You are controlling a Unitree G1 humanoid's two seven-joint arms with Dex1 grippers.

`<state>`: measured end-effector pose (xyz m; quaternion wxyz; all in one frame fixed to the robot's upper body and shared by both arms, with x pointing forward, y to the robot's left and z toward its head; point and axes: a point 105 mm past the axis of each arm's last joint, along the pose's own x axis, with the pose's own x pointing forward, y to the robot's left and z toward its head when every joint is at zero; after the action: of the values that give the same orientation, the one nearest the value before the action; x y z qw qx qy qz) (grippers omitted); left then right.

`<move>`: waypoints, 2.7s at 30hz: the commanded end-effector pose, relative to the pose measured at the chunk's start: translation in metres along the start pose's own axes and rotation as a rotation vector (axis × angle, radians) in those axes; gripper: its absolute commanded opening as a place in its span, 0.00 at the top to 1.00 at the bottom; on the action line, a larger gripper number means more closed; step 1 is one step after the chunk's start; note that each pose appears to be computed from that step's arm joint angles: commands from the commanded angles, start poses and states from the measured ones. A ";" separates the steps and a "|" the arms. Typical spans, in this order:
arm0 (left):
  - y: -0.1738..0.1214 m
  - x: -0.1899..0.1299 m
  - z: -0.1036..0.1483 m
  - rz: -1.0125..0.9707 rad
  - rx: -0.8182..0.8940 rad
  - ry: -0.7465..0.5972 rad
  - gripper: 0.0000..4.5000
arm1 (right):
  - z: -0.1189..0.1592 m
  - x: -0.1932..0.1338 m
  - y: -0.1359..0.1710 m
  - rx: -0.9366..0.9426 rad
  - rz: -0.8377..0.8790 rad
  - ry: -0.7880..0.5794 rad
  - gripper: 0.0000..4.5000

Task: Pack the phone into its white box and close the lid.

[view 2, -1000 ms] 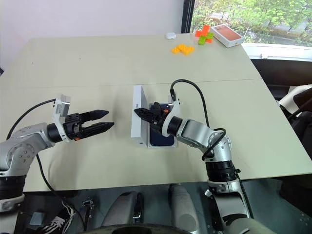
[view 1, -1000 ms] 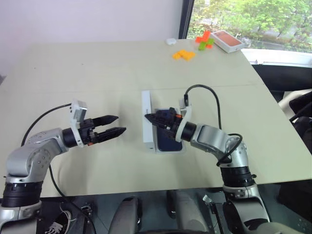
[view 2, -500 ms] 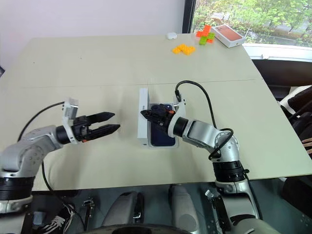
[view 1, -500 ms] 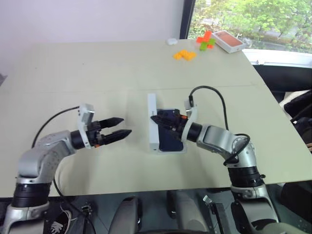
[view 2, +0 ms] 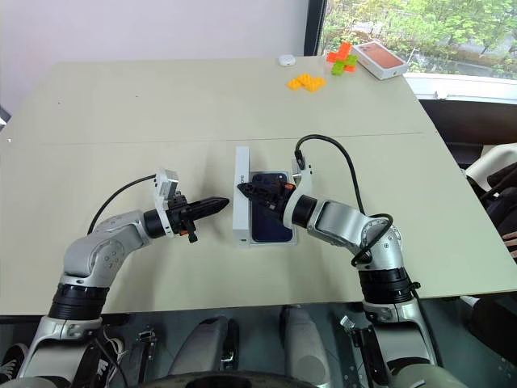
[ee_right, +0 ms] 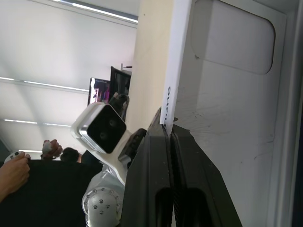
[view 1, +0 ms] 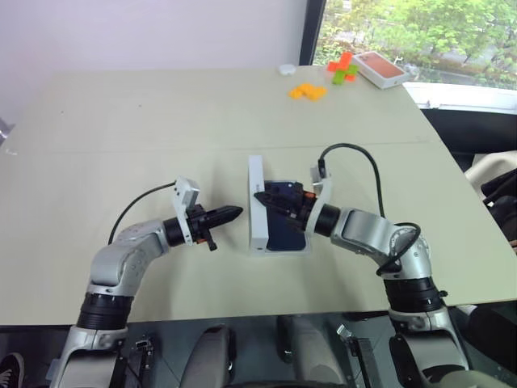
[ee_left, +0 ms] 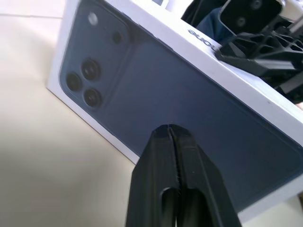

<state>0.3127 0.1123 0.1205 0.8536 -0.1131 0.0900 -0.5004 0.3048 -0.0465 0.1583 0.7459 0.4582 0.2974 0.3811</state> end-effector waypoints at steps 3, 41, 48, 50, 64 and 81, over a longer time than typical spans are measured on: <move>-0.006 0.017 0.010 -0.032 0.048 -0.026 1.00 | 0.005 -0.008 0.007 -0.097 0.003 -0.011 0.62; -0.022 0.009 0.015 0.012 0.090 -0.028 1.00 | 0.081 -0.058 -0.029 -1.212 -0.267 0.072 0.76; -0.001 -0.010 0.007 0.134 0.126 0.027 1.00 | 0.068 -0.045 -0.042 -1.399 -0.312 0.125 1.00; 0.000 -0.010 0.001 0.138 0.132 0.062 1.00 | 0.062 -0.044 -0.043 -1.437 -0.299 0.161 1.00; 0.001 0.018 -0.026 0.141 0.086 0.153 1.00 | 0.048 -0.051 -0.044 -1.563 -0.274 0.262 1.00; -0.013 0.045 -0.003 0.052 0.088 0.048 1.00 | 0.046 -0.060 -0.052 -1.543 -0.270 0.308 1.00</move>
<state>0.3237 0.0772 0.0929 0.8748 -0.0587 0.1367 -0.4611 0.3278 -0.1381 0.1237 0.8461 -0.2800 0.1255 0.4359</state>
